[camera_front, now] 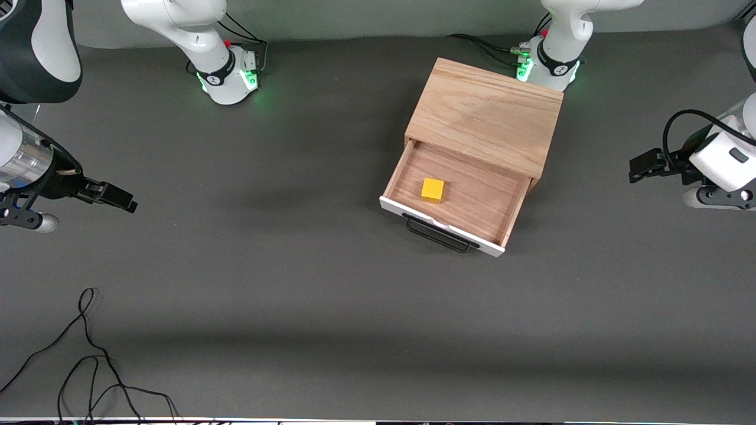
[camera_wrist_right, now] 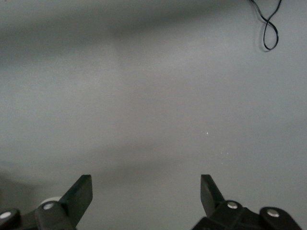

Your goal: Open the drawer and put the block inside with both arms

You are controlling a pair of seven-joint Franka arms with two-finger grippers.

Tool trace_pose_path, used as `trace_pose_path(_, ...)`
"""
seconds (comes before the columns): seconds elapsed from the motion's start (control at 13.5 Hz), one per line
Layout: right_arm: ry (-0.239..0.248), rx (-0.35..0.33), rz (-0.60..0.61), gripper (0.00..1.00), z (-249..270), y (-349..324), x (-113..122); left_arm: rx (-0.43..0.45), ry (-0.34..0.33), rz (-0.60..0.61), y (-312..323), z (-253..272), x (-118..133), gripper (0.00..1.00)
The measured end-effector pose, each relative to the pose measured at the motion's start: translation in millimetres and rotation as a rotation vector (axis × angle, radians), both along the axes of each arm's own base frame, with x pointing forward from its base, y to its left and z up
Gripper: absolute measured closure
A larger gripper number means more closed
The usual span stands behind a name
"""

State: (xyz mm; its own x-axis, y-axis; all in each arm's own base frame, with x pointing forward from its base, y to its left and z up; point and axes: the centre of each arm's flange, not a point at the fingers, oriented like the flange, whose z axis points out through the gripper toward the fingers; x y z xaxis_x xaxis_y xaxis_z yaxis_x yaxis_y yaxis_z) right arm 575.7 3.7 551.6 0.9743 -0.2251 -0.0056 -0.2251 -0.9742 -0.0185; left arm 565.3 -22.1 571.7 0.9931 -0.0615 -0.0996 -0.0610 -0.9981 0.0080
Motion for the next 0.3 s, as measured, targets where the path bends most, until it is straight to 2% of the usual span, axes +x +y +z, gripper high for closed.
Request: trace_pose_path(0.3, -0.009, 0.000, 0.074, 0.00, 4.5, 7.2, 0.6, 0.000, 0.001, 0.000, 0.0, 0.0, -0.1, 0.00)
